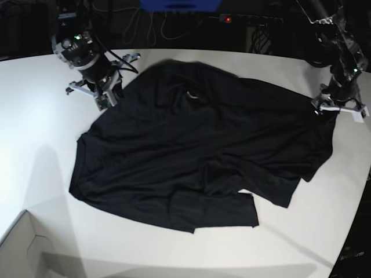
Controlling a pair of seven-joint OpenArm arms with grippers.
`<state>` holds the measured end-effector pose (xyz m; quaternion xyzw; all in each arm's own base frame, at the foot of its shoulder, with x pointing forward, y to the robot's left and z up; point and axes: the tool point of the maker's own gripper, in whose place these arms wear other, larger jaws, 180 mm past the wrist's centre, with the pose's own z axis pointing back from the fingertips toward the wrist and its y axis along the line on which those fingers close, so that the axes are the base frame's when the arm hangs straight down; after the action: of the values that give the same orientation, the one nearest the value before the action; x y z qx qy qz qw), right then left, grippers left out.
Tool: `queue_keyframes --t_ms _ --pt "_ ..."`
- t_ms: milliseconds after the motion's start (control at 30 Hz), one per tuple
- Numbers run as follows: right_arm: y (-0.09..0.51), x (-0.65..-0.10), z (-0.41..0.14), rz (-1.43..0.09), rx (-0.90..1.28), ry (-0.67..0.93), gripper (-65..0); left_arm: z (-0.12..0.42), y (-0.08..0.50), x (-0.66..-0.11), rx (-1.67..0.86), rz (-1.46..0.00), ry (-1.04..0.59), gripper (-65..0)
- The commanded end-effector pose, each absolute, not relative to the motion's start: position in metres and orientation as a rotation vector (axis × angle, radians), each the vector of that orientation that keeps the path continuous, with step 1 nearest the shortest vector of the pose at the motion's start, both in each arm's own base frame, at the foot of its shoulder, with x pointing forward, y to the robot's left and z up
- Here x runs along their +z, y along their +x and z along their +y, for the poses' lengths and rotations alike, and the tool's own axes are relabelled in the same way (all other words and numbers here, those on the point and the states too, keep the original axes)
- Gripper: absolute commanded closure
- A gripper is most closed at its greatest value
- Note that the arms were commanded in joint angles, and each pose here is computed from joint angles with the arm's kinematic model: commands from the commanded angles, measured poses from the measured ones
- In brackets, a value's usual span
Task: Layout the t-shirt on the table in an organized manner, then fold the t-shirt properly
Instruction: 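Grasp the shirt's collar-side edge with both grippers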
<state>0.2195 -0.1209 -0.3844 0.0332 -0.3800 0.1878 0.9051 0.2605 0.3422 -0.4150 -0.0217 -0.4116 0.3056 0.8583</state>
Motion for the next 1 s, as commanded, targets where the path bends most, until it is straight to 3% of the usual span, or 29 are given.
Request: queue_keyframes --t_ms 0,200,600,667,733,867,967 --pt "0.223 -0.377 -0.119 -0.817 0.395 0.076 0.0 0.351 0.267 -0.401 0.634 -0.909 -0.031 -53.1" --pt "0.215 -0.380 -0.118 -0.802 0.394 0.080 0.0 0.352 0.267 -0.405 0.637 -0.898 -0.028 -58.7" --pt "0.203 -0.386 -0.097 -0.776 0.431 0.130 0.0 0.346 0.280 -0.426 0.683 -0.854 -0.079 -56.9" --pt "0.201 -0.386 -0.086 -0.775 0.453 0.155 0.0 0.345 0.284 -0.426 0.681 -0.856 -0.089 -51.2" --pt "0.199 -0.386 -0.078 -0.774 0.466 0.175 -0.6 0.337 0.286 -0.429 0.638 -0.856 -0.120 -41.0" --pt "0.194 -0.386 -0.057 -0.771 0.505 0.221 -10.6 0.324 0.296 -0.431 0.573 -0.866 -0.183 -13.4" --pt "0.192 -0.386 -0.053 -0.770 0.514 0.231 -18.4 0.323 0.294 -0.435 0.576 -0.854 -0.188 0.0"
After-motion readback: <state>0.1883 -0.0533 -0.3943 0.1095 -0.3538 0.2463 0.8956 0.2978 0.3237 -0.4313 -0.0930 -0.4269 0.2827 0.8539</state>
